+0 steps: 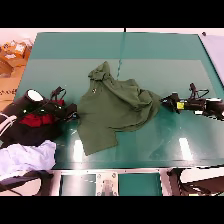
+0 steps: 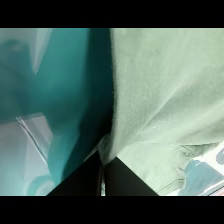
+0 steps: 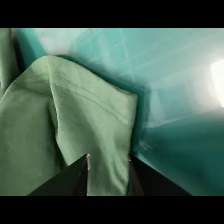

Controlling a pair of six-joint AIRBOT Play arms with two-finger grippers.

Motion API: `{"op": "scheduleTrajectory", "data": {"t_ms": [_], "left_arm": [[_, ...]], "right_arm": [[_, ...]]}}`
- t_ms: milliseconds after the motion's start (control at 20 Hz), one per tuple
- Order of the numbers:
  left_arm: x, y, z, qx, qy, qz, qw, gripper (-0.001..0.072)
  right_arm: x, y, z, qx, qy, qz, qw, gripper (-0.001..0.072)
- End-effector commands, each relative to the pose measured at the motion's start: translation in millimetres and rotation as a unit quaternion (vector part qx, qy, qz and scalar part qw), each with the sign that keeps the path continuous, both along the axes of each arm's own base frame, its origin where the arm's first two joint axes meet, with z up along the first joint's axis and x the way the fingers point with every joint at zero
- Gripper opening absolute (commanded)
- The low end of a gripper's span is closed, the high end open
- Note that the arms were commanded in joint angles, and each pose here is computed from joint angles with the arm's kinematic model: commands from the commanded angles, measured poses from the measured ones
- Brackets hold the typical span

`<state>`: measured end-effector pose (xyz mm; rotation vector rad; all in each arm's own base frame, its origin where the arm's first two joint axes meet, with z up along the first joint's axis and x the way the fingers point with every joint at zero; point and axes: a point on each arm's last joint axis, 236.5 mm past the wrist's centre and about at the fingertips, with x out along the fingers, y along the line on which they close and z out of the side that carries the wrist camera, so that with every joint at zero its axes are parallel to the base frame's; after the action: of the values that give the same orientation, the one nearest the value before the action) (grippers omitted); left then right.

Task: Fold the shirts.

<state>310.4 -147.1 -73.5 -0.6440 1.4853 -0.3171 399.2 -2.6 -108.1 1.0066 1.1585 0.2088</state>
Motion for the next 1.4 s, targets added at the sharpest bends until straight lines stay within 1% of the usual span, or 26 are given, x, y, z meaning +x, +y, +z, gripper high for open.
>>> {"op": "scheduleTrajectory", "data": {"t_ms": [0, 150, 200, 250, 350, 450, 550, 600, 650, 700, 750, 800, 950, 1000, 1050, 1100, 1150, 1200, 1250, 1300, 1350], "left_arm": [[1, 2, 0, 0.001, -0.005, -0.004, 1.000, 0.0023], [1, 2, 0, 0.002, -0.008, -0.007, 1.000, 0.0023], [3, 3, 2, 0.003, -0.016, -0.015, 1.000, 0.0023], [7, 3, 6, 0.005, -0.024, -0.020, 1.000, 0.0023], [22, 0, 31, 0.001, -0.048, -0.035, 0.998, 0.0022], [43, 4, 80, 0.017, -0.104, -0.063, 0.992, 0.0022], [64, 11, 153, 0.043, -0.180, -0.083, 0.979, 0.0022], [71, 11, 200, 0.050, -0.232, -0.091, 0.967, 0.0022], [76, 10, 248, 0.052, -0.287, -0.092, 0.952, 0.0022], [77, 10, 305, 0.056, -0.354, -0.088, 0.929, 0.0022], [73, 11, 358, 0.060, -0.418, -0.081, 0.903, 0.0023], [62, 11, 416, 0.063, -0.485, -0.071, 0.869, 0.0023], [-4, 15, 557, 0.066, -0.644, -0.046, 0.760, 0.0023], [-31, 16, 591, 0.065, -0.683, -0.039, 0.727, 0.0023], [-56, 16, 615, 0.062, -0.713, -0.033, 0.697, 0.0023], [-77, 18, 630, 0.061, -0.735, -0.027, 0.675, 0.0024], [-94, 19, 640, 0.065, -0.750, -0.026, 0.657, 0.0023], [-110, 20, 645, 0.069, -0.760, -0.025, 0.646, 0.0024], [-119, 22, 648, 0.075, -0.765, -0.024, 0.639, 0.0024], [-123, 26, 649, 0.085, -0.767, -0.021, 0.635, 0.0024], [-118, 32, 646, 0.101, -0.763, -0.015, 0.638, 0.0024]], "right_arm": [[14, 6, -8, -0.003, -0.002, -0.010, 1.000, 0.0318], [35, 5, 7, -0.013, -0.028, -0.001, 1.000, 0.0182], [42, 2, 14, -0.011, -0.032, -0.008, 0.999, 0.0119], [48, 2, 23, -0.009, -0.040, -0.005, 0.999, 0.0017], [55, 8, 51, 0.009, -0.061, 0.021, 0.998, 0.0014], [65, 9, 105, 0.008, -0.108, 0.041, 0.993, 0.0014], [73, 0, 192, -0.017, -0.184, 0.038, 0.982, 0.0014], [72, -4, 243, -0.035, -0.229, 0.033, 0.972, 0.0014], [64, -8, 300, -0.059, -0.279, 0.023, 0.958, 0.0014], [51, -10, 358, -0.085, -0.331, 0.010, 0.940, 0.0014], [33, -11, 408, -0.107, -0.374, -0.004, 0.921, 0.0014], [10, -12, 459, -0.130, -0.417, -0.026, 0.899, 0.0014], [-65, -11, 572, -0.195, -0.524, -0.104, 0.822, 0.0014], [-92, -8, 602, -0.218, -0.558, -0.134, 0.789, 0.0014], [-117, -4, 626, -0.232, -0.584, -0.163, 0.760, 0.0014], [-143, 3, 648, -0.253, -0.612, -0.185, 0.726, 0.0014], [-164, 8, 664, -0.274, -0.631, -0.204, 0.697, 0.0015], [-184, 14, 676, -0.297, -0.647, -0.220, 0.667, 0.0015], [-199, 19, 684, -0.316, -0.655, -0.231, 0.646, 0.0015], [-208, 22, 687, -0.330, -0.659, -0.236, 0.633, 0.0014], [-209, 20, 687, -0.339, -0.657, -0.238, 0.630, 0.0015]]}}
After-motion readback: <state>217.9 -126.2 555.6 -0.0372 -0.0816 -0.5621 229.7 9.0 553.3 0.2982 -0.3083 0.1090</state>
